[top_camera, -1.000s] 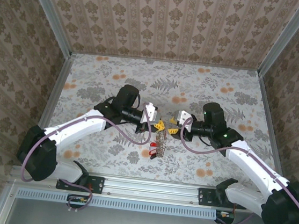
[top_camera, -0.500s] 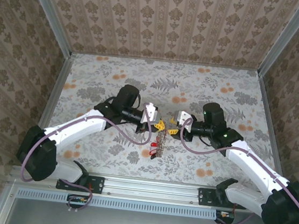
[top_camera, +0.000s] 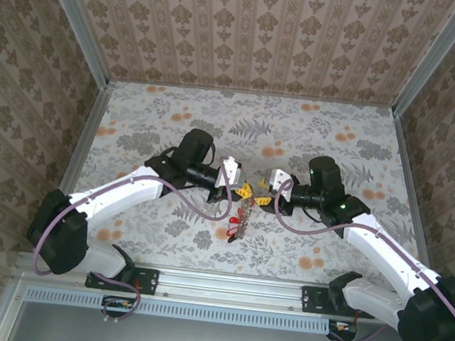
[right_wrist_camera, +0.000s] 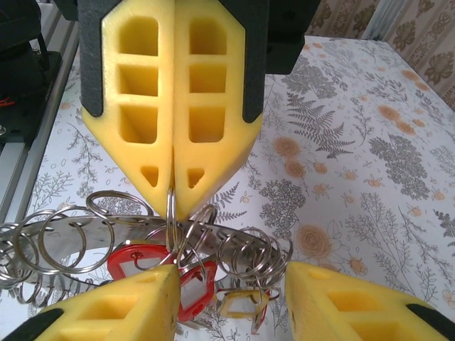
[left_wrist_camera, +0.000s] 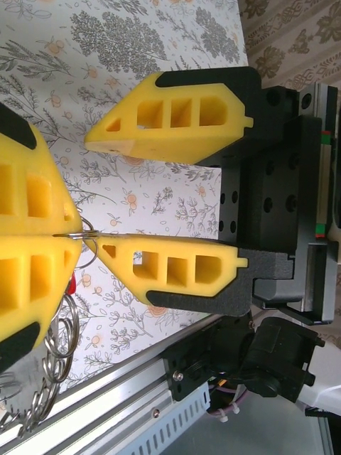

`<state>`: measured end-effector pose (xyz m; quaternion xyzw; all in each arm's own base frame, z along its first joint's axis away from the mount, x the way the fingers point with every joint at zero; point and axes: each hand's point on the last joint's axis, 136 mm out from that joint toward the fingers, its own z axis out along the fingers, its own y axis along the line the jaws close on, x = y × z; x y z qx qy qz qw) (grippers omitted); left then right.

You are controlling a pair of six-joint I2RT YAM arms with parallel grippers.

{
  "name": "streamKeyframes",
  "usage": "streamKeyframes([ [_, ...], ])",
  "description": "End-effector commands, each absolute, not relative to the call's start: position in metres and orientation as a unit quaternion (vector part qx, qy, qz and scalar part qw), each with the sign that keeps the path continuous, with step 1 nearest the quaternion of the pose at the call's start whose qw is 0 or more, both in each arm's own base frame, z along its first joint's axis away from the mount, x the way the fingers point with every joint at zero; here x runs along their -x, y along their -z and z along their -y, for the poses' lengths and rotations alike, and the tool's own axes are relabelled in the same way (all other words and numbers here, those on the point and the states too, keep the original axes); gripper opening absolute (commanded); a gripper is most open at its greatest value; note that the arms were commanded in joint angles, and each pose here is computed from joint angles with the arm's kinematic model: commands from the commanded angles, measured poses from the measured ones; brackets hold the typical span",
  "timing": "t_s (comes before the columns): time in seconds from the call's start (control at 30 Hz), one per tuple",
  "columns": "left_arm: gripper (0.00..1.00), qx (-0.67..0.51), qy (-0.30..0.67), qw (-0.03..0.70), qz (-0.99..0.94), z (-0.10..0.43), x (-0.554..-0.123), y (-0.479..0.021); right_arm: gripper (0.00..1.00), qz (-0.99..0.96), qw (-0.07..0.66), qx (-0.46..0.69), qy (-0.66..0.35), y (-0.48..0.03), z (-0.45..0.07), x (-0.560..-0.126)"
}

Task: Put the keys on the keyring

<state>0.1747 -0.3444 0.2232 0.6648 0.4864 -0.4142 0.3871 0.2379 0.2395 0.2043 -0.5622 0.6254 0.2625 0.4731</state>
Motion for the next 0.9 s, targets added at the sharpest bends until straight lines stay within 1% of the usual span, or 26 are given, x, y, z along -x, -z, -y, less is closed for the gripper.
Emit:
streamKeyframes([
  [0.0, 0.00, -0.677, 0.417, 0.416, -0.441, 0.353, -0.172, -0.249, 0.45, -0.608, 0.482, 0.564, -0.283, -0.216, -0.246, -0.236],
  [0.5, 0.00, -0.678, 0.416, 0.415, -0.442, 0.353, -0.172, -0.248, 0.47, -0.611, 0.486, 0.550, -0.297, -0.219, -0.250, -0.242],
  [0.87, 0.00, -0.679, 0.413, 0.412, -0.445, 0.351, -0.171, -0.245, 0.35, -0.640, 0.482, 0.540, -0.255, -0.212, -0.240, -0.252],
])
